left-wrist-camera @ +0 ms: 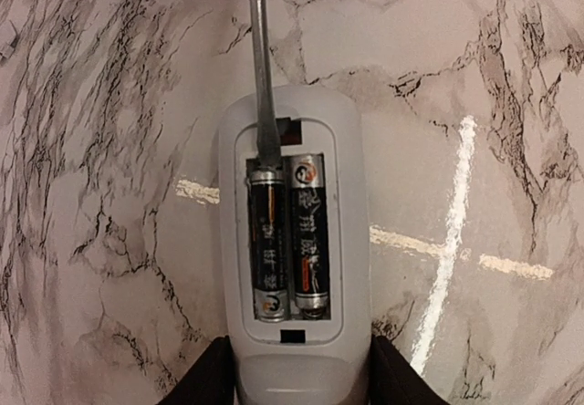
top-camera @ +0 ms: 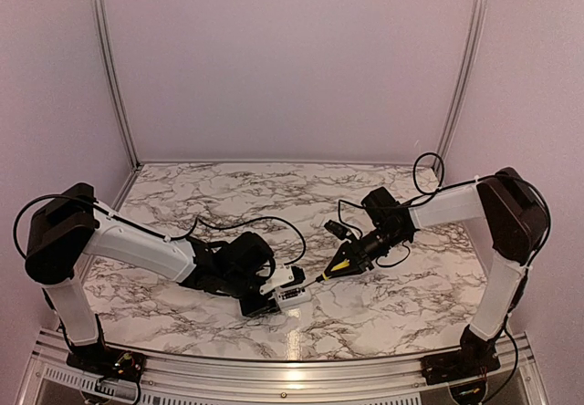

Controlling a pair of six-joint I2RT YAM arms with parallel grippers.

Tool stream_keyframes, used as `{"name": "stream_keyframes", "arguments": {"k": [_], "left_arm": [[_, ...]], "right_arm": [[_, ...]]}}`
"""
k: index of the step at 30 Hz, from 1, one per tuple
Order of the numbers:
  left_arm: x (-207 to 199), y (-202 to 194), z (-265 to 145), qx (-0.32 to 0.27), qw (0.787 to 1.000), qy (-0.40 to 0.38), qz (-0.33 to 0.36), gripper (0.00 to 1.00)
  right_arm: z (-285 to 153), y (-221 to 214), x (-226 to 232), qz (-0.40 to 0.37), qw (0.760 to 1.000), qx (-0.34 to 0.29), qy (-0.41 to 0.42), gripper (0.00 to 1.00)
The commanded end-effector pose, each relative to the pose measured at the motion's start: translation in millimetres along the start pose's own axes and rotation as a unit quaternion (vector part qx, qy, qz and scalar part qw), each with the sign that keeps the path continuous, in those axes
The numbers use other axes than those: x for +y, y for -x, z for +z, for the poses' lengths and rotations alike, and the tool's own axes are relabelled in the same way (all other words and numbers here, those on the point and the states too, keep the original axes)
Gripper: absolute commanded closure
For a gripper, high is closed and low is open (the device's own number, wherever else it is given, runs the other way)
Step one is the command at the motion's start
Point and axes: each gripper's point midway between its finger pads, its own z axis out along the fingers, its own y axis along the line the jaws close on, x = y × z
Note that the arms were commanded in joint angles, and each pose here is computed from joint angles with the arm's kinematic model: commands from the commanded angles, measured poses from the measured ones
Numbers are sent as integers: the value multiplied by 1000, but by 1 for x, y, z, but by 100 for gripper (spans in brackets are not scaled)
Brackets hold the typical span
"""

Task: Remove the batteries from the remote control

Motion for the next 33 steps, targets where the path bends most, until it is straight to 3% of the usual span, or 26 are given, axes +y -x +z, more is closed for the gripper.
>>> {"name": "stream_keyframes", "arguments": {"k": [1,33], "left_arm": [[11,53,4,-82,996,19,11,100],[10,50,13,-61,998,18,25,100]], "right_arm": [[10,-9,77,-72,988,41,134,100],[-11,5,115,-110,980,22,167,100]]}}
